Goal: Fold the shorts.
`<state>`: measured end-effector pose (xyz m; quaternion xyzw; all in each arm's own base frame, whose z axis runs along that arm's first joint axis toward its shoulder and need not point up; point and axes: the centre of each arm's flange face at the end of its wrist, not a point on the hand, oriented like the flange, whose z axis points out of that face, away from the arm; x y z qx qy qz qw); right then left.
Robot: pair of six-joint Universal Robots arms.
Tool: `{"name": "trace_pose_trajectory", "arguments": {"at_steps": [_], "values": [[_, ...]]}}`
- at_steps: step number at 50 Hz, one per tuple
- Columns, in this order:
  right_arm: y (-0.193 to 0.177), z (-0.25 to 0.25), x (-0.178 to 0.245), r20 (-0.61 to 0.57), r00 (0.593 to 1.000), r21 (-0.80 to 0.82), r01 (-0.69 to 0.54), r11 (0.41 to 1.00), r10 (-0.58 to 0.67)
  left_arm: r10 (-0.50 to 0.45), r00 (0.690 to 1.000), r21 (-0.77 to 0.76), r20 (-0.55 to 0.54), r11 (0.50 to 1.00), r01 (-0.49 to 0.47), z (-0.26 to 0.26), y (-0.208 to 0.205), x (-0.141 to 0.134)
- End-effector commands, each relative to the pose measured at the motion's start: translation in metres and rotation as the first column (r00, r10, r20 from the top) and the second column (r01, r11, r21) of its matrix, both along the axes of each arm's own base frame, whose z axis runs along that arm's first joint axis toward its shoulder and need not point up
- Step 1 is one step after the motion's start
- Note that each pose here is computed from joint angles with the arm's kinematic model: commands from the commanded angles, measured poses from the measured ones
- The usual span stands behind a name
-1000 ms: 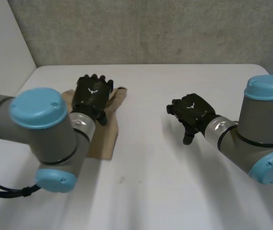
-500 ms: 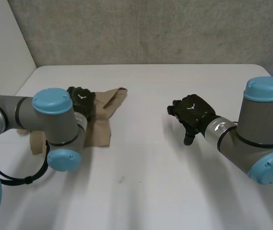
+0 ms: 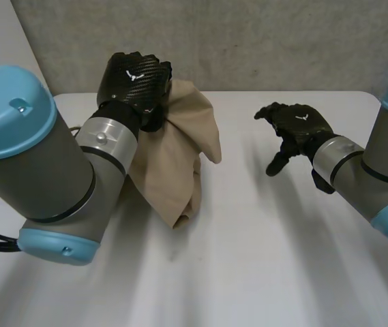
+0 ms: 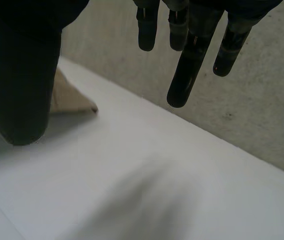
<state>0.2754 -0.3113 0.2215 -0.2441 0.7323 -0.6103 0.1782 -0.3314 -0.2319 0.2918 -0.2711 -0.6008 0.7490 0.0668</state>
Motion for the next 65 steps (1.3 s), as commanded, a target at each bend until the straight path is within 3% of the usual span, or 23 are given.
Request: {"name": "trace_pose_trajectory", "arguments": {"at_steps": [1, 10, 27, 36, 41, 46, 51, 65], "values": [[0.010, 0.002, 0.007, 0.176, 0.984, 0.121, -0.045, 0.992, 0.024, -0.024, 0.999, 0.100, -0.022, 0.995, 0.027, -0.021, 0.007, 0.002], [0.032, -0.020, 0.041, 0.232, 0.966, 0.208, -0.163, 0.964, 0.113, -0.023, 0.994, 0.186, -0.105, 0.982, 0.043, -0.018, 0.015, 0.008], [0.053, -0.059, 0.117, 0.344, 0.903, 0.169, -0.329, 0.929, 0.257, -0.099, 0.970, 0.163, -0.220, 0.977, 0.137, 0.024, 0.059, 0.011], [0.048, -0.052, 0.119, 0.330, 0.919, 0.126, -0.270, 0.955, 0.216, -0.064, 0.971, 0.151, -0.229, 0.983, 0.101, 0.029, 0.054, 0.022], [0.022, -0.021, 0.091, 0.245, 0.959, -0.001, -0.147, 0.989, 0.143, -0.019, 0.972, 0.146, -0.233, 0.988, 0.055, 0.030, 0.042, 0.034], [-0.013, 0.004, 0.038, 0.005, 1.000, -0.196, 0.005, 0.981, -0.004, 0.034, 0.974, 0.165, -0.225, 0.986, 0.004, 0.023, 0.030, 0.048], [-0.018, 0.010, 0.020, -0.163, 0.985, -0.288, 0.009, 0.957, -0.059, 0.057, 0.979, 0.205, -0.196, 0.979, -0.016, 0.001, 0.025, 0.052], [0.001, -0.016, 0.017, -0.297, 0.955, -0.200, -0.055, 0.978, -0.008, 0.080, 0.994, 0.344, -0.070, 0.937, -0.051, -0.104, -0.008, 0.031]]}}
